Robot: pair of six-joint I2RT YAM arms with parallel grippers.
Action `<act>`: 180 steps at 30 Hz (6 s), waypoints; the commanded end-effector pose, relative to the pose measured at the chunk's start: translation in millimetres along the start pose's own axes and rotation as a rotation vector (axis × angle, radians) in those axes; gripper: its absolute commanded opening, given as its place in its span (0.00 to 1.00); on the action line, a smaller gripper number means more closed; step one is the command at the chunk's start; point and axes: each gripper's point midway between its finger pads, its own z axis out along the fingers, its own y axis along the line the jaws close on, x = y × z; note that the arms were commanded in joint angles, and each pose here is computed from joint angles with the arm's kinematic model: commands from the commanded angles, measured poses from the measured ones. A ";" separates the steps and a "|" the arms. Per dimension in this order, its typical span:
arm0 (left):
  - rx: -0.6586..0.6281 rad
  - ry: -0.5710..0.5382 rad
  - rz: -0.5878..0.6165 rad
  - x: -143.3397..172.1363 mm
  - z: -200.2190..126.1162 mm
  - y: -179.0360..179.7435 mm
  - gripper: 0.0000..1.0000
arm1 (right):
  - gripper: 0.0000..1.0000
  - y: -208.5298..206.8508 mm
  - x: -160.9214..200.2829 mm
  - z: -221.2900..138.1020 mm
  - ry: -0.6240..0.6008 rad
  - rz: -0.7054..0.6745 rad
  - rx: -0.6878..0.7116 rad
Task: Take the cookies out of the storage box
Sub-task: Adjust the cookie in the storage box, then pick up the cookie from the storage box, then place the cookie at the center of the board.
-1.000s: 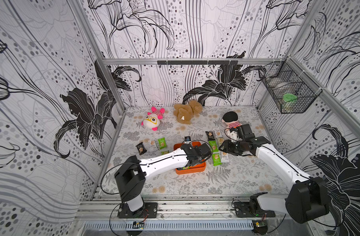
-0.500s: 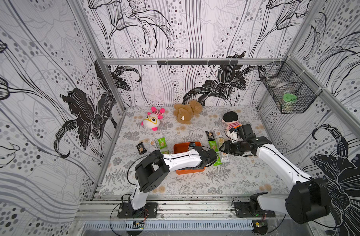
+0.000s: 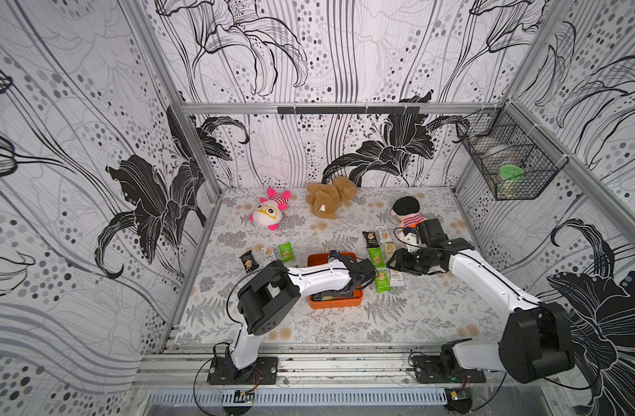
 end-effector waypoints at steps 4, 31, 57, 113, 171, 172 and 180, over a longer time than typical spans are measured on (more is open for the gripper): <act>0.033 0.033 0.023 5.7 14.1 -8.2 0.79 | 0.52 2.1 -11.3 -4.1 -0.004 -0.023 0.006; 0.092 0.038 0.049 -23.8 27.5 -21.5 0.53 | 0.53 -10.6 -16.5 -11.5 -0.037 0.030 0.086; 0.167 0.011 0.026 -72.9 7.4 -28.2 0.45 | 0.52 -9.8 -19.8 -14.9 -0.058 0.066 0.087; -0.013 0.046 0.185 -41.5 21.1 -21.6 0.59 | 0.53 -16.4 -15.7 -8.7 -0.080 0.145 0.092; 0.126 -0.062 -0.325 -67.0 17.3 169.8 0.47 | 0.53 9.4 -54.2 6.4 -0.070 0.192 -0.026; 0.127 -0.060 -0.330 -65.9 22.1 171.9 0.46 | 0.53 8.8 -54.0 6.8 -0.068 0.191 -0.023; 0.097 -0.022 -0.364 -51.4 59.8 192.0 0.46 | 0.53 6.4 -53.0 4.8 -0.057 0.185 0.000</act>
